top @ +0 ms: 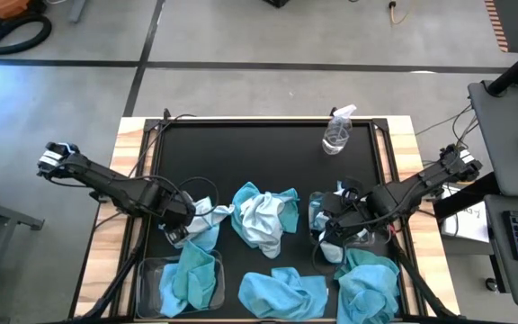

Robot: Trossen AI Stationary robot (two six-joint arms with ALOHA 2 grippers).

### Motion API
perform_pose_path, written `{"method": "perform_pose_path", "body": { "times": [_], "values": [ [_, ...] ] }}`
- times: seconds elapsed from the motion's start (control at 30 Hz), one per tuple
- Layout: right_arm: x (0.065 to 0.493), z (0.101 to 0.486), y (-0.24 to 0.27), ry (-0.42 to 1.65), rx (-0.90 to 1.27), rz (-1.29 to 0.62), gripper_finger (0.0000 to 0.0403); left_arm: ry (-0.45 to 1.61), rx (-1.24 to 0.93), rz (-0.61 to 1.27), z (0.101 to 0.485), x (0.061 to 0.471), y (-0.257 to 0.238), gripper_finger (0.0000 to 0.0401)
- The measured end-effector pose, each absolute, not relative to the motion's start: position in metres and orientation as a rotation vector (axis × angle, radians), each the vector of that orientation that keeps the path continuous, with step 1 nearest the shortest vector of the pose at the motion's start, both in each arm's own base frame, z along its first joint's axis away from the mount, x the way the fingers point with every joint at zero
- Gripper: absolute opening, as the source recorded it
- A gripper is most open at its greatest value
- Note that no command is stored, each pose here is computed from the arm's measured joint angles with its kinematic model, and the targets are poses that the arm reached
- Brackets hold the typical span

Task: Sort microfiber towel by color & place in baskets
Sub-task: Put the light blue microfiber towel into the right transparent bin

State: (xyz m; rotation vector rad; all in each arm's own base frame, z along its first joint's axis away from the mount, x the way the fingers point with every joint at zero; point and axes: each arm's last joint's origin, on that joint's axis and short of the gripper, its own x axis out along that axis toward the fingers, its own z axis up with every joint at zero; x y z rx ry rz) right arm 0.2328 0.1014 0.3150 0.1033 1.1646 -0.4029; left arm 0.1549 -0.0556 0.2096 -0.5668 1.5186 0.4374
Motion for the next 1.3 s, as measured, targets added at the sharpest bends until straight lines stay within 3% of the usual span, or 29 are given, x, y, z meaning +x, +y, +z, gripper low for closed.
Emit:
{"method": "perform_pose_path", "body": {
  "times": [0.2,0.47,0.9,1.3],
  "values": [
    [0.233,0.315,0.101,1.165,0.103,-0.403,0.0009,1.502,-0.577,0.429,0.213,0.157,-0.056,0.0010],
    [0.234,0.315,0.101,1.157,0.091,-0.401,0.0009,1.366,-0.559,0.338,0.248,0.173,-0.060,0.0002],
    [0.260,0.327,0.113,0.905,0.073,-0.206,0.0009,0.646,-0.336,0.286,0.419,0.194,-0.055,0.0000],
    [0.288,0.359,0.121,0.470,-0.075,-0.187,0.0009,0.645,-0.041,0.184,0.446,0.263,-0.078,0.0000]
  ]
}}
